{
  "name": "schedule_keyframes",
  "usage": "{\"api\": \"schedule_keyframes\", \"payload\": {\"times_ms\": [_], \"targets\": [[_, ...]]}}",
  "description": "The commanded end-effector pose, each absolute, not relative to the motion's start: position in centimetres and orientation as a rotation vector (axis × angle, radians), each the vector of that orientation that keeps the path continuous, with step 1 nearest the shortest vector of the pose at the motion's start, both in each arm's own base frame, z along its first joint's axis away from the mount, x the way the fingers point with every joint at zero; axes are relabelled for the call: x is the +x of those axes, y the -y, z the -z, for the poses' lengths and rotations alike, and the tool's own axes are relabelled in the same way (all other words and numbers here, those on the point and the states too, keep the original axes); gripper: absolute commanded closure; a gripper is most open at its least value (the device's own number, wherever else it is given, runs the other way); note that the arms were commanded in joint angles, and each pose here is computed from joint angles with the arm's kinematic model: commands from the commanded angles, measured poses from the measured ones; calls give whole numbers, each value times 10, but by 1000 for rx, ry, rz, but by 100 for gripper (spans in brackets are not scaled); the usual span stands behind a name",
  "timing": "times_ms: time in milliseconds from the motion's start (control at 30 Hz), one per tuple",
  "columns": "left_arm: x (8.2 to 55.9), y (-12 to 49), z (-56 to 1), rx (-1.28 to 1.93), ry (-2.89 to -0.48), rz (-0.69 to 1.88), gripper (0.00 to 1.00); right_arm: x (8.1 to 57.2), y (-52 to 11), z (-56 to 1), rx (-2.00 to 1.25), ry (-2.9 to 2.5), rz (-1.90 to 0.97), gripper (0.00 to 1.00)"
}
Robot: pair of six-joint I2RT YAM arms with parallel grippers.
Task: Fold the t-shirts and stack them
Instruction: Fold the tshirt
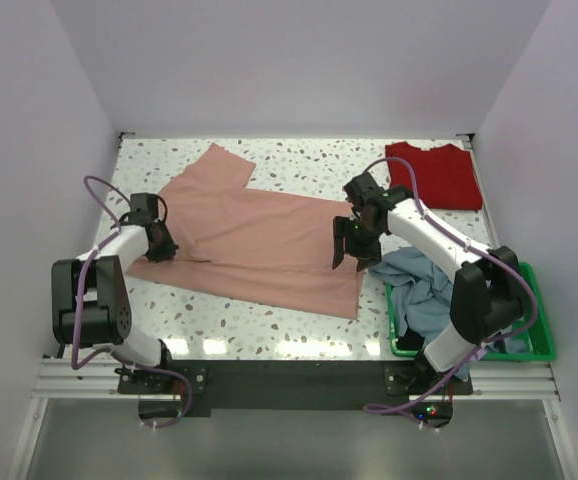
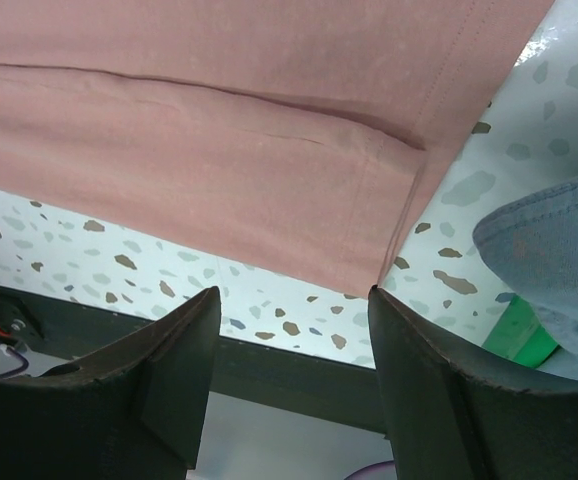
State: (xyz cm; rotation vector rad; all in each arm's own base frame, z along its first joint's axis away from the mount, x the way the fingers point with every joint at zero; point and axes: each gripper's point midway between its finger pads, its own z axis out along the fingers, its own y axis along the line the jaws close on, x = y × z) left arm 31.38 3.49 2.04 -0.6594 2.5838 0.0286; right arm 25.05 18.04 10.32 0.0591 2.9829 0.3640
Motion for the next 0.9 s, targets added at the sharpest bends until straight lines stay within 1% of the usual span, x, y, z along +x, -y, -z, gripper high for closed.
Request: {"api": "schedule_keyframes", "payload": {"times_ms": [0, 33, 67, 100, 133, 567, 867], "targets": [[336, -31, -38, -650, -2510, -15, 88, 252, -179, -112, 24, -2967, -347, 36], [336, -29, -39, -648, -2507, -9, 90, 252, -178, -111, 24, -2970, -342, 36], [338, -25, -41, -640, -2499, 1, 96, 252, -178, -112, 24, -2969, -345, 36], [341, -19, -44, -623, -2491, 17, 99, 253, -179, -111, 22, -2971, -344, 36], [344, -15, -46, -614, -2485, 30, 100, 252, -178, -111, 20, -2975, -341, 36], [399, 36, -61, -458, -2469, 105, 100, 260, -179, -109, 2, -2978, -322, 37], [421, 59, -59, -380, -2491, 125, 100, 264, -176, -108, 11, -2985, -300, 36]]}}
